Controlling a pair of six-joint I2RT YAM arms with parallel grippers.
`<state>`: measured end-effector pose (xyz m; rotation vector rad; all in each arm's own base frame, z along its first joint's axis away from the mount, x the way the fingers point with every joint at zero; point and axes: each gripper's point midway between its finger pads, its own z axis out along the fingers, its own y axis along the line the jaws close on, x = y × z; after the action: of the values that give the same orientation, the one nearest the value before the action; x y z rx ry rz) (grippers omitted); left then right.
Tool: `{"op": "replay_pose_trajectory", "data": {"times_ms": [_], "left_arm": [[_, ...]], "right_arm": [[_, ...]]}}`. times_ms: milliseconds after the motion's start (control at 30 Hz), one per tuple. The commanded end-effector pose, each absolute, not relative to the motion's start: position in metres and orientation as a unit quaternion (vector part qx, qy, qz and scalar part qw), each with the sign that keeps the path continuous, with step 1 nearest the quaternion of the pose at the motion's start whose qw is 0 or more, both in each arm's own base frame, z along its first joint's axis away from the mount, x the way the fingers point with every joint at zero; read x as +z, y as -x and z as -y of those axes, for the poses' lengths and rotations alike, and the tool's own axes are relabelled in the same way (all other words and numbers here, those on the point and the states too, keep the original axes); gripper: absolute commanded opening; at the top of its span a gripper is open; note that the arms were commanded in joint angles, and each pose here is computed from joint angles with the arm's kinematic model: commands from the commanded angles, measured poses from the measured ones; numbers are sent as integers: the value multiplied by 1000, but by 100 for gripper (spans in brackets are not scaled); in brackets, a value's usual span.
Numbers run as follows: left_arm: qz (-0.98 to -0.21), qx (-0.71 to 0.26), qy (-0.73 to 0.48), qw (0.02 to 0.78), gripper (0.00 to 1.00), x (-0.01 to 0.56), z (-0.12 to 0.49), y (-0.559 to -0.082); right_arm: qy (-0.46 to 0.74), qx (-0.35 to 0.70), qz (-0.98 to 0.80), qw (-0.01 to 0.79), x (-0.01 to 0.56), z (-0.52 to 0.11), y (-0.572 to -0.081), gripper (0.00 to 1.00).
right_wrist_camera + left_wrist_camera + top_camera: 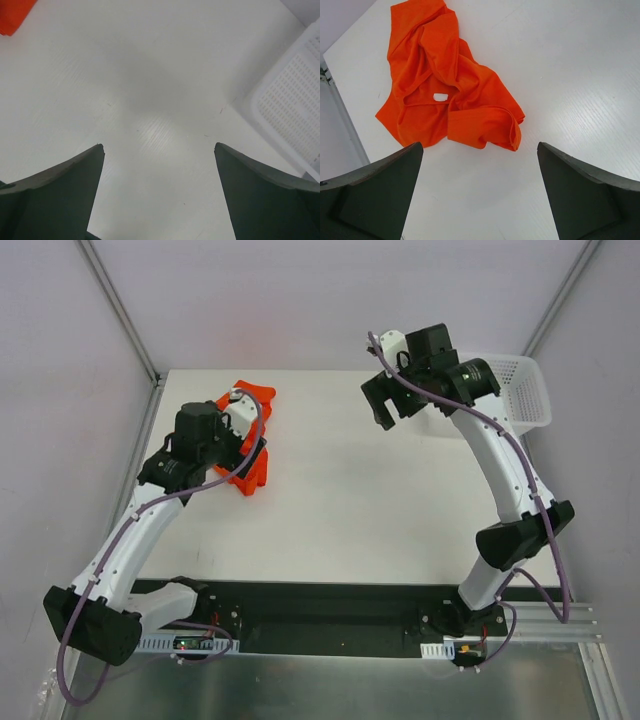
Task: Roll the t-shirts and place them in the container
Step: Move the T-shirt to the corner of the board.
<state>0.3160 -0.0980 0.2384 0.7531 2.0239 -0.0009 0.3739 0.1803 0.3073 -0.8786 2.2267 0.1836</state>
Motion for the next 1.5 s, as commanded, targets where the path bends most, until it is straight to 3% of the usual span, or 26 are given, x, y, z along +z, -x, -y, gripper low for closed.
{"op": "replay_pose_trajectory", "data": {"times_ms": [0, 67, 167, 433, 700, 800, 833, 900, 933, 1133, 1233, 1267, 1367, 1400, 1467], "left_arm": [[-851, 0, -256, 459, 99, 227, 74, -325], [-878, -2, -193, 439, 97, 215, 50, -337], [-899, -1, -152, 412, 92, 199, 33, -353], [-936, -53, -138, 319, 82, 131, 43, -379], [-949, -93, -168, 251, 74, 77, 67, -401], [-949, -108, -188, 229, 58, 62, 84, -399], [-948, -117, -196, 222, 37, 59, 92, -395], [-941, -148, -222, 210, 17, 62, 118, -381], [-938, -160, -230, 207, 0, 65, 128, -375], [-838, -357, -360, 201, 0, 149, 215, -273], [-802, -362, -403, 251, 0, 207, 210, -237], [-781, -346, -425, 301, 0, 242, 204, -232], [-748, -276, -467, 382, 32, 286, 179, -214], [-746, -253, -469, 399, 59, 291, 171, -212], [-771, -182, -440, 423, 73, 284, 146, -220]], "right_arm": [[308, -15, -861, 404, 320, -178, -365, 96], [355, -68, -846, 391, 306, -183, -356, 96], [449, -44, -826, 339, 283, -192, -325, 96], [428, 43, -861, 271, 257, -186, -311, 96], [402, 43, -878, 254, 242, -168, -312, 96], [401, 39, -880, 251, 238, -165, -313, 96], [399, 37, -881, 251, 237, -164, -314, 96], [390, 32, -885, 253, 238, -158, -318, 96], [385, 33, -886, 256, 239, -157, -319, 96], [303, 34, -918, 253, 237, -115, -331, 96], [290, 42, -925, 240, 232, -107, -330, 96], [291, 44, -927, 234, 230, -107, -329, 96], [297, 66, -928, 216, 223, -115, -327, 96], [298, 75, -929, 207, 217, -119, -328, 96], [299, 103, -927, 201, 217, -132, -331, 96]]}}
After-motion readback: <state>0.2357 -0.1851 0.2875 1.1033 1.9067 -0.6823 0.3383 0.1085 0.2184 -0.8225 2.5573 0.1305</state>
